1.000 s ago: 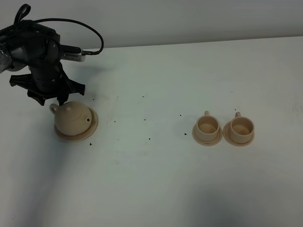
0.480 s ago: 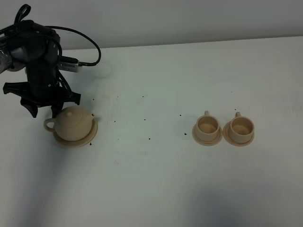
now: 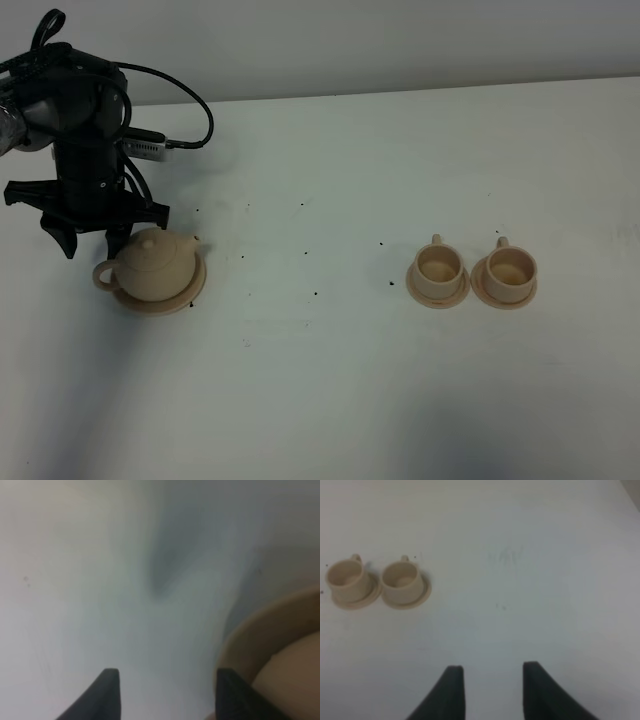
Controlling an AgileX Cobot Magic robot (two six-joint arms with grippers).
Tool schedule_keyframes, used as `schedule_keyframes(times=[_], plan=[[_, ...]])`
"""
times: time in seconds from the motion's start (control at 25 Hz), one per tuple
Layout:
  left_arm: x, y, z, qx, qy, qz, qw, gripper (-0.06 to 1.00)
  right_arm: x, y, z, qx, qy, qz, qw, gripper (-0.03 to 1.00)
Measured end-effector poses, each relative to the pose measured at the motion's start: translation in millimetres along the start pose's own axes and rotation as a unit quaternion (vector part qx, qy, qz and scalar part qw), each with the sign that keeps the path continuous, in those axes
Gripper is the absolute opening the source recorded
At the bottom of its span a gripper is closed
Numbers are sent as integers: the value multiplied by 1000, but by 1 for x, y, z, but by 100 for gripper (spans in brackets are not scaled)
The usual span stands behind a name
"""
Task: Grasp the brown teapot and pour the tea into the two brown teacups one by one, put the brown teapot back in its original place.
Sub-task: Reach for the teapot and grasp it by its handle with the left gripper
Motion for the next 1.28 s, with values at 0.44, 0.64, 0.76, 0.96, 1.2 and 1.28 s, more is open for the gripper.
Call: schedule_keyframes(times=[0.44, 0.64, 0.76, 0.96, 1.2, 1.28], plan=[[11, -28, 8, -1, 15, -54, 998, 48, 0, 0, 0, 0, 0, 0, 1000, 31], [0, -48, 9, -14, 107, -54, 993, 48, 0, 0, 0, 0, 0, 0, 1000, 31], [-5, -60, 1, -40, 207, -66, 975, 48, 0, 0, 0, 0, 0, 0, 1000, 31], [-12, -79, -22, -102, 336, -100, 931, 47, 0, 0, 0, 0, 0, 0, 1000, 31], [-21, -75, -36, -129, 416, -104, 894, 41, 0, 0, 0, 0, 0, 0, 1000, 31], [-28, -67, -36, -130, 432, -91, 888, 40, 0, 0, 0, 0, 0, 0, 1000, 31]])
Point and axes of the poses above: a point on each arm's last joint axis where the gripper is mounted, y pointing out along that axis toward the gripper, z along the wrist's bending axis when the last joint is at zero, x = y × z, the point moved 10 cm from there along y, pointing out along that axis toward the gripper, and after that the axes turned 1 degree about -y, right-handed, at the moved point
